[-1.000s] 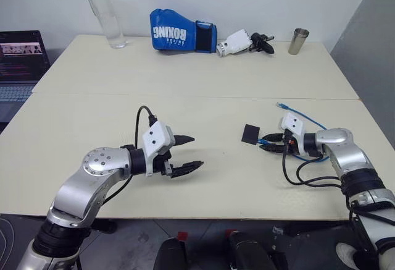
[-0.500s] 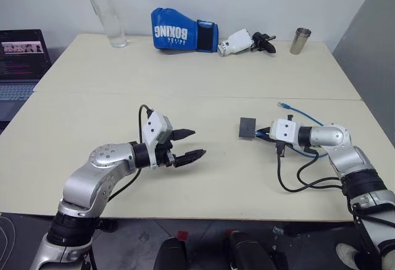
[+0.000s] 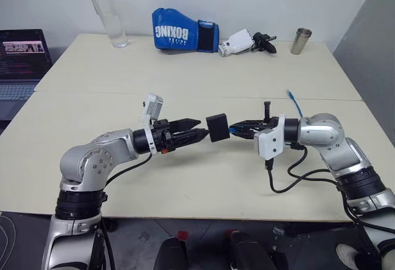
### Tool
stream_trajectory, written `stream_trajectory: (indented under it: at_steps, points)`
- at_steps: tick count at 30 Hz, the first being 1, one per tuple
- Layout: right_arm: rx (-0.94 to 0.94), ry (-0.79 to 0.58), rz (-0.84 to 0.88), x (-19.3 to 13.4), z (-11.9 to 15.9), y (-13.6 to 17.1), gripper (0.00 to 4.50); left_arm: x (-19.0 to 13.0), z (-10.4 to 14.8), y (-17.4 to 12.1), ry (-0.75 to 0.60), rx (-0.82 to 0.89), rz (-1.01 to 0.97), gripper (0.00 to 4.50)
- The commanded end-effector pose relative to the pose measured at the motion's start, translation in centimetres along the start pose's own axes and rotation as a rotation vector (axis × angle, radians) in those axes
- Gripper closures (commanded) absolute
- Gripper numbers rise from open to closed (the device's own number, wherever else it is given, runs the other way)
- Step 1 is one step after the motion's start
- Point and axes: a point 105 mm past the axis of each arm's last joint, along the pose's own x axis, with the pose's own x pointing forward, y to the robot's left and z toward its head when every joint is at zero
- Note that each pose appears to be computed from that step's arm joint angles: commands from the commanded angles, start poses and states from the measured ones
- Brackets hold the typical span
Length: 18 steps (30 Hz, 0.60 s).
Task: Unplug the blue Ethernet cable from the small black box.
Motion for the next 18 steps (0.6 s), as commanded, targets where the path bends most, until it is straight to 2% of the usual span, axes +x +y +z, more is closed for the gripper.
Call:
stream_trajectory:
  at_steps: [1,8,11,18]
  points:
    - [-0.01,-0.045,-0.028,0.1,1.4,-1.2,4.32,0.6,0.4,-0.8,-0.019,0.018,-0.037,0.62]
    - [0.01,-0.07,-0.044,0.7,2.0,-1.9,4.32,1.4,0.4,-0.3,-0.065,-0.013,-0.009,0.62]
    - [0.011,-0.074,-0.039,0.9,2.1,-1.9,4.32,1.4,0.5,-0.2,-0.078,-0.023,-0.008,1.07]
    - [-0.005,-0.085,-0.059,1.0,2.4,-2.4,4.32,1.3,0.5,-0.4,-0.087,-0.054,-0.035,2.65]
